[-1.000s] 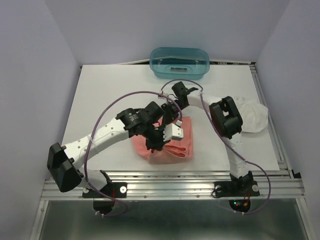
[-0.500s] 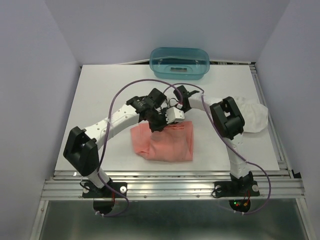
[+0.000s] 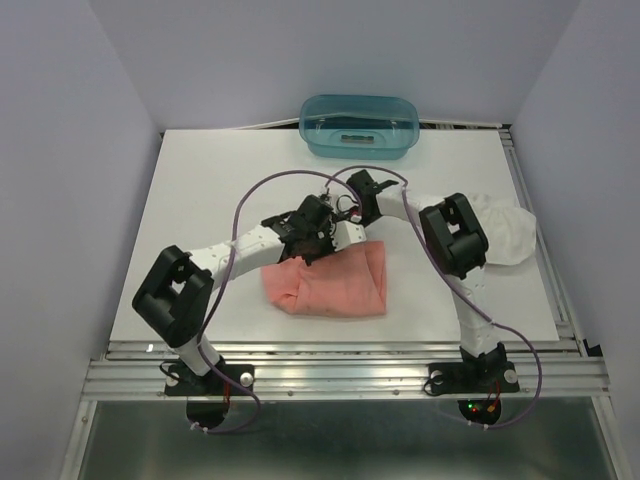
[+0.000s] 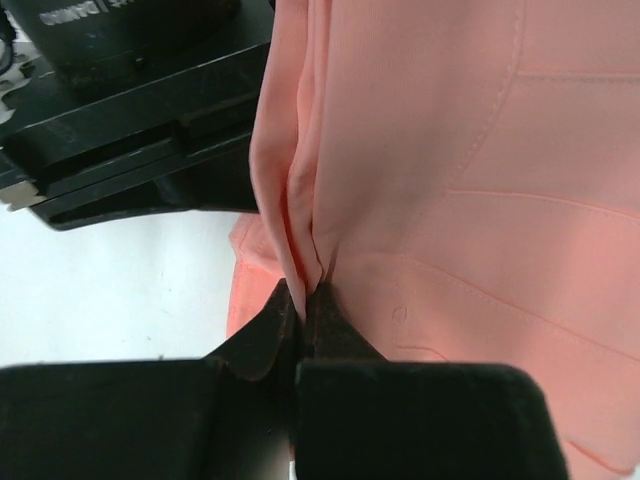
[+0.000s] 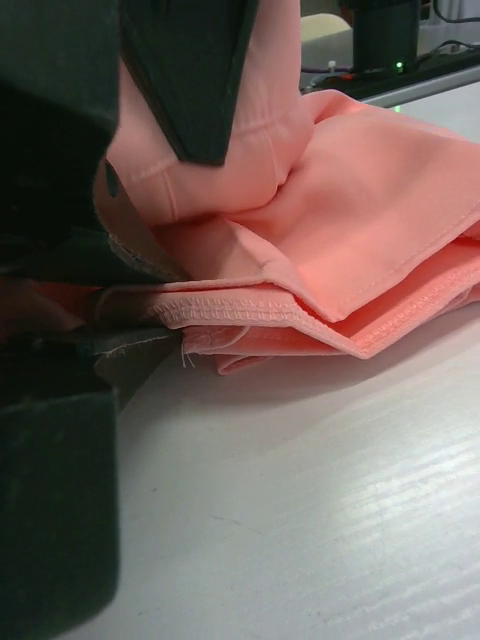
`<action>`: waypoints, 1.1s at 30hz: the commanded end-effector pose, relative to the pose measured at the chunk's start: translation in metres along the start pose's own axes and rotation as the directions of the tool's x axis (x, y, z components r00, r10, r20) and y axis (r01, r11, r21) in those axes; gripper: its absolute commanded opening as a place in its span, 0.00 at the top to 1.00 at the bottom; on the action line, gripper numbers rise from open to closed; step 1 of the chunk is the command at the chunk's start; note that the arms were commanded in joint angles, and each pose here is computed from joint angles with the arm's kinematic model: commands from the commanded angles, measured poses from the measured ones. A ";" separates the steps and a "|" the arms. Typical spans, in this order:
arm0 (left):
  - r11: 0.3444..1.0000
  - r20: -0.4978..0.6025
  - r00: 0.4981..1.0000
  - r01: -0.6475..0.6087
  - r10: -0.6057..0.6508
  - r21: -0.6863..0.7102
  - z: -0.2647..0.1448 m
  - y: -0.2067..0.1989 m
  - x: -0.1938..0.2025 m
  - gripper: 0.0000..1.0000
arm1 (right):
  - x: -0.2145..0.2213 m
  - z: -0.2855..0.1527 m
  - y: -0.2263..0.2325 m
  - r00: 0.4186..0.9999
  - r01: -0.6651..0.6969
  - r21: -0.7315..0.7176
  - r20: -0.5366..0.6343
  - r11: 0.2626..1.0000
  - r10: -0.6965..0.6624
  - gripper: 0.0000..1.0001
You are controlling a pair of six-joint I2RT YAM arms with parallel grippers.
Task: Fold and stack the skirts
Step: Fold the skirt
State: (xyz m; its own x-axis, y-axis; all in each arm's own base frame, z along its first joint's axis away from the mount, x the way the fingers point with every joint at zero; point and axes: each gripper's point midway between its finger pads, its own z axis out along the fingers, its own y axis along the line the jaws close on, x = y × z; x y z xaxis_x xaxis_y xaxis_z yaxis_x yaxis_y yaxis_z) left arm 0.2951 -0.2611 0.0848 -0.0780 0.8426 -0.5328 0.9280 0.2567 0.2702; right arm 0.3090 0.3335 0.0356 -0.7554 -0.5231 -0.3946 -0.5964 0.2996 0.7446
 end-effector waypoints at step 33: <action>0.984 0.080 0.984 0.167 -0.162 -0.058 -0.013 0.078 -0.047 0.46 | -0.098 -0.254 -0.008 0.848 -0.161 0.329 0.529 0.930 -0.040 0.44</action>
State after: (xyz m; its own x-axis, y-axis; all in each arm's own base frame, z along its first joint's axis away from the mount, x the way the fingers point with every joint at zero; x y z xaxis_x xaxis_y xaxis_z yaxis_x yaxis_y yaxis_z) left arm 0.3642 -0.2769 0.0803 -0.1594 0.8249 -0.5423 0.8961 0.3515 0.2712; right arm 0.4805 0.1804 0.1412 -0.8560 -0.0100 -0.5169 -0.4109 0.6200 0.6684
